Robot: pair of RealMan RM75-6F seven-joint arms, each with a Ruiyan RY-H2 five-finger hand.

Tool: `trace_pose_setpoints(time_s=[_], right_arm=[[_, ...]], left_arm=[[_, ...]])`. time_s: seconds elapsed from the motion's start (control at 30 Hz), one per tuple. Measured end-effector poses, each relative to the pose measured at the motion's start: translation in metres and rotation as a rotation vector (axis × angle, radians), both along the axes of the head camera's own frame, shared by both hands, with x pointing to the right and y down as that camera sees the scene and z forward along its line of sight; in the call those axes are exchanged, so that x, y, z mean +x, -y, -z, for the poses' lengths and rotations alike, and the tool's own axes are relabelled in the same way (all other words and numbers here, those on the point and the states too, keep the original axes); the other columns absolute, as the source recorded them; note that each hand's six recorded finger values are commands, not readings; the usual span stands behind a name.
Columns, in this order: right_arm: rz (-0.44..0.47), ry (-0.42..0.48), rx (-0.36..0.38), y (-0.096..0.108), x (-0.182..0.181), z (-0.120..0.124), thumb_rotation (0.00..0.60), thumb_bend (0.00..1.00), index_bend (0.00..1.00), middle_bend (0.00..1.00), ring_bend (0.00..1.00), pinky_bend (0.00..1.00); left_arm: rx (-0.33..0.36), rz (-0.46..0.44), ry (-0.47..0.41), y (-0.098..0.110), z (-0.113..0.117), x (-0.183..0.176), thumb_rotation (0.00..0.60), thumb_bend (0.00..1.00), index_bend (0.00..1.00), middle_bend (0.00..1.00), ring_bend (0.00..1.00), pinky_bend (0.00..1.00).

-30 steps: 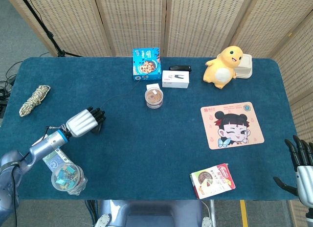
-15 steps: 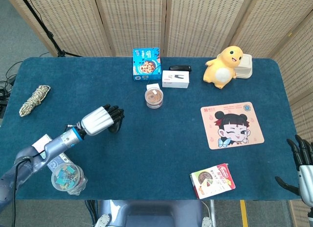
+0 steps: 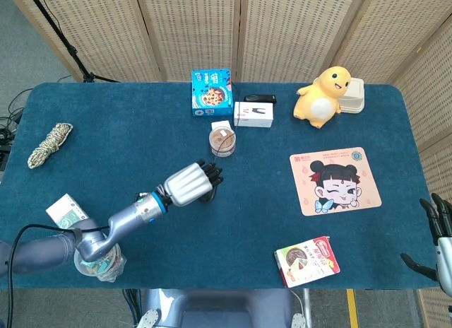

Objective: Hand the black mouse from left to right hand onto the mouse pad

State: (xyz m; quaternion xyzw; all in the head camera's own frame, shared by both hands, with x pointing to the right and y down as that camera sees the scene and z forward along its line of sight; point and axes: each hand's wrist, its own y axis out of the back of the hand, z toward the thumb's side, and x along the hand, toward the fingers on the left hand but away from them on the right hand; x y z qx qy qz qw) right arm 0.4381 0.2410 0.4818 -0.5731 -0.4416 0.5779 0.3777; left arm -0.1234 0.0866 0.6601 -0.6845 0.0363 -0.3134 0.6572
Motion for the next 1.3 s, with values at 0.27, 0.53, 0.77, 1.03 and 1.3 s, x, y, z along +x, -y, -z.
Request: trace_pose_setpoints(time_s=[0.27, 0.53, 0.77, 1.03, 1.3], right_arm=[[0.0, -0.002, -0.016, 0.001, 0.001, -0.004, 0.6, 0.0, 0.0, 0.0, 0.0, 0.0], [-0.017, -0.006, -0.013, 0.003, 0.006, -0.003, 0.6, 0.0, 0.0, 0.0, 0.0, 0.0], [-0.019, 0.0, -0.012, 0.002, 0.006, -0.002, 0.6, 0.0, 0.0, 0.0, 0.0, 0.0], [-0.018, 0.006, -0.016, 0.002, 0.008, -0.001, 0.6, 0.0, 0.0, 0.0, 0.0, 0.0], [-0.017, 0.007, -0.016, 0.002, 0.007, -0.001, 0.6, 0.0, 0.0, 0.0, 0.0, 0.0]], left_arm=[[-0.023, -0.031, -0.012, -0.018, -0.011, 0.06, 0.6, 0.32, 0.39, 0.27, 0.24, 0.44], [-0.047, -0.029, 0.003, -0.028, -0.031, 0.095, 0.6, 0.32, 0.39, 0.26, 0.24, 0.44], [-0.041, -0.033, 0.011, -0.034, -0.039, 0.111, 0.6, 0.32, 0.39, 0.26, 0.24, 0.44], [-0.032, -0.005, 0.023, -0.036, -0.046, 0.117, 0.6, 0.29, 0.17, 0.06, 0.03, 0.36], [-0.104, 0.071, -0.037, -0.036, -0.043, 0.111, 0.6, 0.18, 0.0, 0.0, 0.0, 0.17]])
